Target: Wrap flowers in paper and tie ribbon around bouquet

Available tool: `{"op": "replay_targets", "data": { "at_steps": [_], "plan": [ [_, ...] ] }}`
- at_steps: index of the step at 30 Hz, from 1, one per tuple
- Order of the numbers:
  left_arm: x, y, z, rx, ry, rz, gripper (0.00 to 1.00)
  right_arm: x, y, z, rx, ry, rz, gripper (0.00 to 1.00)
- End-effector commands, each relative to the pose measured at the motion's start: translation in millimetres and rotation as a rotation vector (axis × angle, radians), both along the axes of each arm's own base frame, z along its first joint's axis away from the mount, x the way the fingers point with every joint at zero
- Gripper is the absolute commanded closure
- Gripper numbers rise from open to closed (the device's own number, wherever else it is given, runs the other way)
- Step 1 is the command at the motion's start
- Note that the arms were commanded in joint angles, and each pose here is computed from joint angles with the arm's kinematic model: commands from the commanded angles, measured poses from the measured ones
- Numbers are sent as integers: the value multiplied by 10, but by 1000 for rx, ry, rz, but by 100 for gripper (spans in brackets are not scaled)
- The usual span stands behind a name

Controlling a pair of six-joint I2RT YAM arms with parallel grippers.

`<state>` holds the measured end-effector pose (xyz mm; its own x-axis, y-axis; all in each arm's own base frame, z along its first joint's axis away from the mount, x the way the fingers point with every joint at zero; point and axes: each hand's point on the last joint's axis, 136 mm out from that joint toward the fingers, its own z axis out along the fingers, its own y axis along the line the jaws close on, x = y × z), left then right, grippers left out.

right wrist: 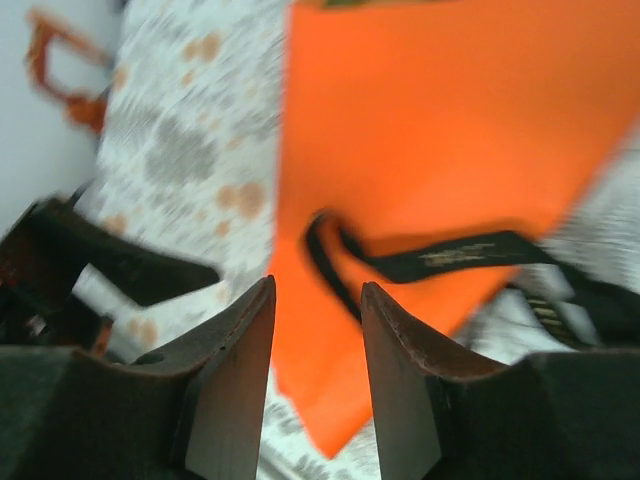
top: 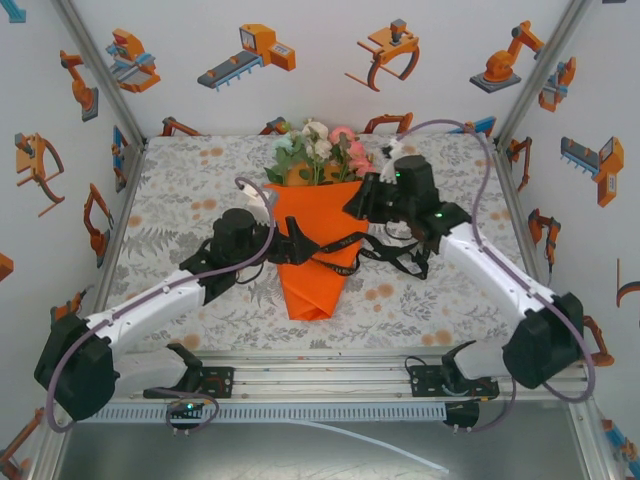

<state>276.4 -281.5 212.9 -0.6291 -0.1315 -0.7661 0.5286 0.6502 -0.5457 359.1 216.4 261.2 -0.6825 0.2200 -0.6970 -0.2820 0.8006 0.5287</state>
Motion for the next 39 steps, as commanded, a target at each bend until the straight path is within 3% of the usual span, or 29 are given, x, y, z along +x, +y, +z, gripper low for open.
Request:
{"op": "replay_targets", "data": {
  "at_steps": [1,4,8,17,22,24,28,29,34,39],
  "plan": [
    [-4,-178,116,-64,12,-60,23,170,-1163,-288,-224,20,-382,59],
    [6,-298,93,-87,31,-88,23,196,-1793,-814,-263,183,-536,58],
    [7,-346,47,-83,45,-101,23,152,-2170,-1395,-258,387,-650,57],
    [-2,-333,-12,-65,61,-96,22,171,-2143,-2174,-258,560,-608,59],
    [14,-339,-38,-56,68,-90,22,145,-2034,-2330,-226,594,-565,59],
    [22,-338,-38,-56,68,-88,22,137,-2020,-2329,-217,593,-558,66],
    [29,-333,-40,-55,71,-82,22,172,-1972,-2137,-183,550,-545,97],
    [31,-327,-40,-54,71,-79,22,180,-1985,-2034,-177,528,-556,100],
    [42,-310,-33,-44,65,-70,22,241,-1921,-1133,-173,319,-552,100],
    [44,-338,11,-44,49,-86,22,231,-1587,-176,-169,123,-459,100]
  ]
}}
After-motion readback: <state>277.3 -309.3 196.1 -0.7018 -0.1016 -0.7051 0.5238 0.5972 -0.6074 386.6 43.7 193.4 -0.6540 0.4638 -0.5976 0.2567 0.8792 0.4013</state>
